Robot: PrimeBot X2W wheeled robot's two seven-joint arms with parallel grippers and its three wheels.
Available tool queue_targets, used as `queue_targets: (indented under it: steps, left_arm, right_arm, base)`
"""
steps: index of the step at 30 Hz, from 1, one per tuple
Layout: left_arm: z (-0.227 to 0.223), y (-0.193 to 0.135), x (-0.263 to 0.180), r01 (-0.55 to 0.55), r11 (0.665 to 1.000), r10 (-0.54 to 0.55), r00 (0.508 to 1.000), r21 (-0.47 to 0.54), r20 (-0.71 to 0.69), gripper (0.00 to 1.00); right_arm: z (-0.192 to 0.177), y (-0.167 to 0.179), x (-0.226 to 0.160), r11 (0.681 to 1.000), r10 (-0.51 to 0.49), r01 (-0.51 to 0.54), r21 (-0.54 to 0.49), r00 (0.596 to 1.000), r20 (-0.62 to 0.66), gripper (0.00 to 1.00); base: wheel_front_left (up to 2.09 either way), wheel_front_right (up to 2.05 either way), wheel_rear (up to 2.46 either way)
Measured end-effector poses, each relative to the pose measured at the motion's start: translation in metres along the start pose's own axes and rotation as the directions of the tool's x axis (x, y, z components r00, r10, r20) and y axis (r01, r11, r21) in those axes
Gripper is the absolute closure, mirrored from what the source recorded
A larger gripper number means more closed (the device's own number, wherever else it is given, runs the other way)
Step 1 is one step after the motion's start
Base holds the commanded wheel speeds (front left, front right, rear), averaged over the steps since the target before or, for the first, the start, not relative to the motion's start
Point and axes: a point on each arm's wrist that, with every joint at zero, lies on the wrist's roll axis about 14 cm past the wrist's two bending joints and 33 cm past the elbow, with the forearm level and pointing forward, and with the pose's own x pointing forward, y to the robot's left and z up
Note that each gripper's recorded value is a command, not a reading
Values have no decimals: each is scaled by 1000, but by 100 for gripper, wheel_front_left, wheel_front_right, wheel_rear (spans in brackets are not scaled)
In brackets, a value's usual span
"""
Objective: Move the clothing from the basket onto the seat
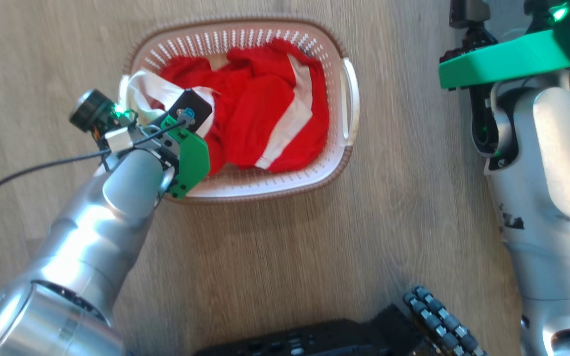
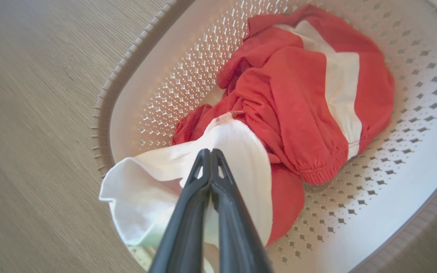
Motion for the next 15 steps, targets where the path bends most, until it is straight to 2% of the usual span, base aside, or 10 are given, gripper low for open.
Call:
queue_targets:
  steps: [8, 15]
  left_arm:
    - [44, 10, -38, -70, 989, 89, 985, -129, 148, 100]
    - [84, 7, -80, -83, 965, 155, 946, -250, 284, 100]
  right_arm:
    - [36, 9, -14, 1000, 12, -12, -2, 999, 39, 0]
    - [64, 25, -34, 999, 39, -39, -2, 998, 56, 0]
  base:
    - [0, 0, 0]
    - [0, 0, 0]
